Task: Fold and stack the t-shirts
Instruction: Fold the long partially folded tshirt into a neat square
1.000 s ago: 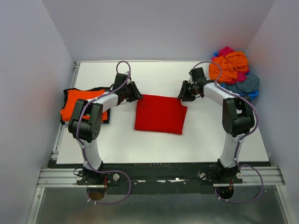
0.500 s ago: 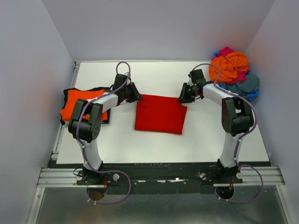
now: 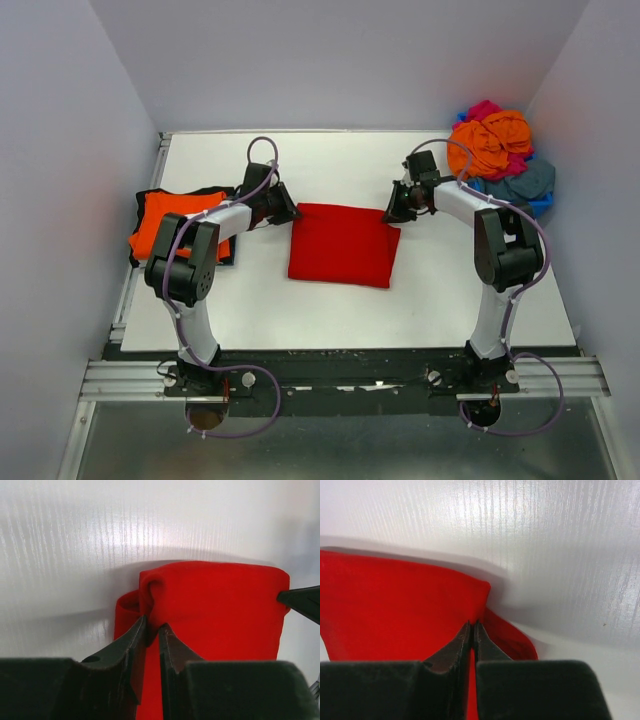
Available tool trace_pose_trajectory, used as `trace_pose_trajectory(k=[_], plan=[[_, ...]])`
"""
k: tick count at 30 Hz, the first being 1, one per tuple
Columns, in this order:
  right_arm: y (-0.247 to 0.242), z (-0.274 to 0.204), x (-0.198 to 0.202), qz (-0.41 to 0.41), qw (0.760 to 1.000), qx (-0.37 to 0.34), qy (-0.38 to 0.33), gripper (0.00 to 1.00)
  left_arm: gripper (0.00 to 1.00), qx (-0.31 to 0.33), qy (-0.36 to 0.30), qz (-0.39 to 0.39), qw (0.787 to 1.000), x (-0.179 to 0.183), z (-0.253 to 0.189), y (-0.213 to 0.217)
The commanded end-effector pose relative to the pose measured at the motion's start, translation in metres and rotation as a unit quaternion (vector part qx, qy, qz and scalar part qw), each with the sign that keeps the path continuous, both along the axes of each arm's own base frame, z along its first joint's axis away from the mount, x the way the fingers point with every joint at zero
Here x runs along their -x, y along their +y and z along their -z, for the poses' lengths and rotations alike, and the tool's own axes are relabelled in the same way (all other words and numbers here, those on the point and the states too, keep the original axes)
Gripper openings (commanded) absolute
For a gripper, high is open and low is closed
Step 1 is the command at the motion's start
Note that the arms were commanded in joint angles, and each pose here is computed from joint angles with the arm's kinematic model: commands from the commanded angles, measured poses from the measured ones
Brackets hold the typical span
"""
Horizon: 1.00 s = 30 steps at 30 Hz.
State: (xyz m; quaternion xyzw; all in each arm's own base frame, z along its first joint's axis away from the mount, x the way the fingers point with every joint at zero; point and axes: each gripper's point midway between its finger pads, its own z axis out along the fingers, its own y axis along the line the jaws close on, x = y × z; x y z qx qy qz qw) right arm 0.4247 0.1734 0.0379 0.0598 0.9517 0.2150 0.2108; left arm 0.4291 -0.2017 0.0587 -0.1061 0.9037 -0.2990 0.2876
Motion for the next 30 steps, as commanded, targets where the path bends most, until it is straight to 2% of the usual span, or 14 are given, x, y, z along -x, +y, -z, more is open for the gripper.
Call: trace_pose_trajectory(k=[1,6,9,12,15,17,18,24,30], plan=[[-0.002,-0.008,0.0,0.002,1.0,-0.003,-0.01,0.13,0.27,0.007,-0.017,0.004,1.0,-0.005,-0.016,0.0],[-0.003,-0.014,-0.003,0.004,1.0,-0.003,-0.017,0.13,0.29,-0.002,-0.018,0.002,1.0,-0.012,-0.018,0.001],[-0.003,-0.015,-0.005,0.003,1.0,-0.003,-0.018,0.23,0.29,-0.001,-0.022,0.003,1.0,-0.014,-0.021,0.001],[-0.002,-0.017,-0.007,0.003,1.0,-0.005,-0.019,0.24,0.27,-0.001,-0.023,0.004,1.0,-0.015,-0.022,0.0],[-0.001,-0.018,-0.008,0.001,1.0,-0.008,-0.02,0.16,0.2,-0.001,-0.022,0.005,1.0,-0.015,-0.021,0.0],[-0.002,-0.02,-0.008,0.003,1.0,-0.006,-0.022,0.02,0.04,-0.001,-0.022,0.006,1.0,-0.015,-0.021,0.0],[-0.002,-0.02,-0.008,0.003,1.0,-0.005,-0.023,0.01,0.0,-0.003,-0.022,0.006,1.0,-0.015,-0.021,0.001],[-0.004,-0.037,0.001,0.0,0.999,-0.011,-0.038,0.01,0.0,-0.001,-0.039,0.003,0.999,-0.011,-0.036,0.003],[-0.007,-0.065,0.029,-0.014,0.997,-0.023,-0.066,0.01,0.0,0.035,-0.06,0.007,0.998,0.01,-0.064,-0.003]])
